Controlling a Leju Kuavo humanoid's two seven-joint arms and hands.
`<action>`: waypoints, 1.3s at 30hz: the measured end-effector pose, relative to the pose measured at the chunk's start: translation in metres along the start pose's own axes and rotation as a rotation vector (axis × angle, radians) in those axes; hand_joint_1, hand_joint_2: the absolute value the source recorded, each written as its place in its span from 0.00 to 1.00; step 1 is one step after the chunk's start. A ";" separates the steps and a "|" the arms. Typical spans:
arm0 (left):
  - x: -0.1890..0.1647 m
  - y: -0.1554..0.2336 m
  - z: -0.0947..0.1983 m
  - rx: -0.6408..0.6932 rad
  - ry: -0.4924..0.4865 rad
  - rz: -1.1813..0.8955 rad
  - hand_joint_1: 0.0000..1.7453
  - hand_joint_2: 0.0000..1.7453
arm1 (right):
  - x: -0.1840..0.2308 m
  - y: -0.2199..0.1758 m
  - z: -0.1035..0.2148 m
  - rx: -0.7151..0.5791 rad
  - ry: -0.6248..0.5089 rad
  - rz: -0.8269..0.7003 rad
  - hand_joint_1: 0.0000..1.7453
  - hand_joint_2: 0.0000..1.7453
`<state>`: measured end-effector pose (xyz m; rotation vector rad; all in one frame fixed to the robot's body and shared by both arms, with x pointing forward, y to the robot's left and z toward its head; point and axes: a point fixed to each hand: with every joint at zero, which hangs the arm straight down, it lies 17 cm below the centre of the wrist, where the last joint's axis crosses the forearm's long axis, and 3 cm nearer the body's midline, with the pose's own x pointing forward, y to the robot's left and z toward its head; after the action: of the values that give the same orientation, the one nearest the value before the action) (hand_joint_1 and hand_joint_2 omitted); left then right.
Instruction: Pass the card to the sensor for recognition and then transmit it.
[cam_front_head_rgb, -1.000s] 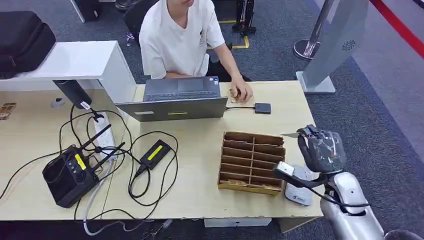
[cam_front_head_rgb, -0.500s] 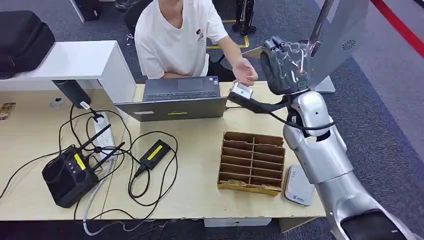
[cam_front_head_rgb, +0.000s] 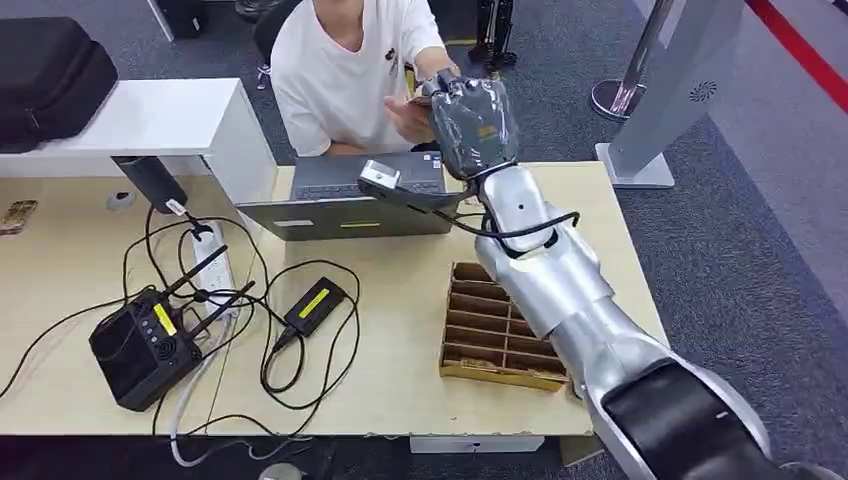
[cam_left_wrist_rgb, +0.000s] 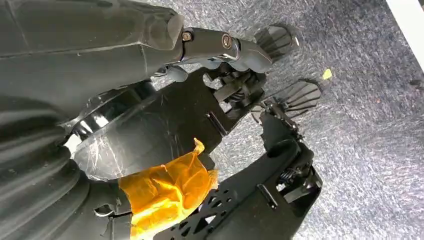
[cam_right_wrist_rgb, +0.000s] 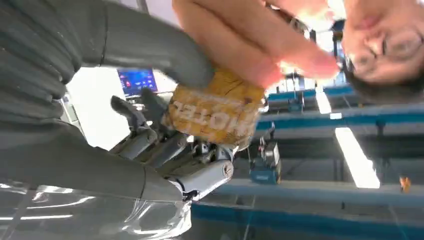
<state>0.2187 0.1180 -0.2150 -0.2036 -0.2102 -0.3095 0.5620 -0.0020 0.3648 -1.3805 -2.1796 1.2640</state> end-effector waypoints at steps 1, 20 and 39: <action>0.000 -0.001 0.000 -0.005 0.000 -0.003 0.00 1.00 | 0.001 0.005 0.001 0.014 0.001 -0.001 0.00 1.00; 0.005 -0.003 0.001 0.000 0.001 -0.024 0.00 1.00 | -0.017 0.036 0.016 0.105 0.048 0.010 0.00 1.00; 0.005 0.004 0.001 0.009 -0.014 -0.026 0.00 1.00 | -0.151 0.025 0.033 0.135 0.206 0.174 0.00 1.00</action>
<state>0.2248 0.1201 -0.2136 -0.1943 -0.2280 -0.3326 0.6337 -0.1415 0.3578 -1.5948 -1.8379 1.2402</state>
